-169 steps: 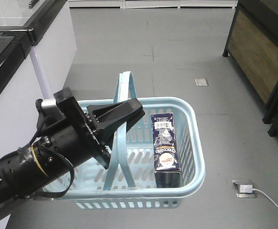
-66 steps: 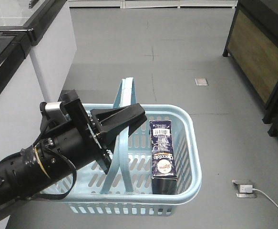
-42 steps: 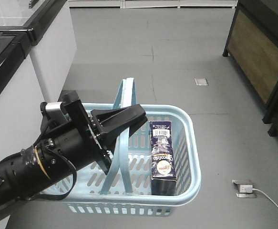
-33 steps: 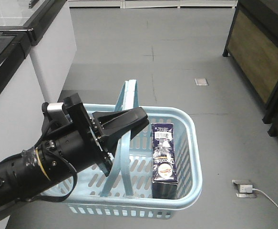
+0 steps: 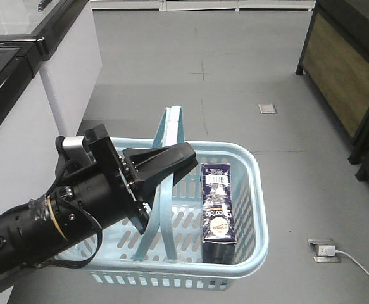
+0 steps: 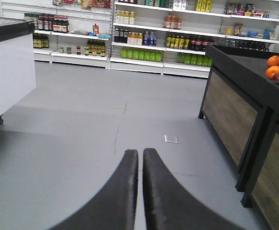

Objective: Left arm holds basket, right arm returns cookies
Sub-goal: 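Hold the basket steady with the left gripper while the base starts moving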

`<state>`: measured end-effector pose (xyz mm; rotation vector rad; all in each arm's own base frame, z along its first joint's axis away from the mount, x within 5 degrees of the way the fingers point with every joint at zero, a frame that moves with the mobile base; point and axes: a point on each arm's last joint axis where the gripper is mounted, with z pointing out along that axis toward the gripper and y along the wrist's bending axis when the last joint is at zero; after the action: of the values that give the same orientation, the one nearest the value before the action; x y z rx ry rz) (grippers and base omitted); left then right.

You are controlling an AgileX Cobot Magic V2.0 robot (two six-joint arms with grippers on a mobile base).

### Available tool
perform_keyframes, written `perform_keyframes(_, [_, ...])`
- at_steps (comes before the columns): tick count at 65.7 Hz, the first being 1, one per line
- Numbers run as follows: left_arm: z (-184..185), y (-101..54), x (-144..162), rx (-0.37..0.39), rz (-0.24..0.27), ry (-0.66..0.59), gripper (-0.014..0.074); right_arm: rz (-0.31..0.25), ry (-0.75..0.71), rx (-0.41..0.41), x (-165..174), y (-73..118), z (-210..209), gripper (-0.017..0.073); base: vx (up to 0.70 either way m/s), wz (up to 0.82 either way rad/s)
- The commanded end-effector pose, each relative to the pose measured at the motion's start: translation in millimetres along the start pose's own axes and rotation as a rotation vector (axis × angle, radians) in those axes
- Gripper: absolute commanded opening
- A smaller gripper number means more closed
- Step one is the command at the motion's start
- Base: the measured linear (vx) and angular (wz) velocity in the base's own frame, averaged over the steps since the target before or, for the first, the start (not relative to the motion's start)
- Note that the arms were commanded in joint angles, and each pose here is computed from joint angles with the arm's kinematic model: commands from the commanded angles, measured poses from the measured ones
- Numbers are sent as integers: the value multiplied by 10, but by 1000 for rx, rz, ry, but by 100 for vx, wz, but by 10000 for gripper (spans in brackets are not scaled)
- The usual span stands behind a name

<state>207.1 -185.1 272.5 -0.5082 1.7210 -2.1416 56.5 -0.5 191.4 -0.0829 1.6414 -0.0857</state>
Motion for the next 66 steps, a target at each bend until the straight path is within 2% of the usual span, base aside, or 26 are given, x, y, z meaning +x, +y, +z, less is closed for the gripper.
perform_keyframes(1, [3, -295, 63, 179, 10, 37, -3, -11, -70, 6, -16, 0, 0, -3, 0, 0])
perform_keyframes(66, [3, -295, 63, 179, 10, 37, -3, -11, -70, 6, -16, 0, 0, -3, 0, 0])
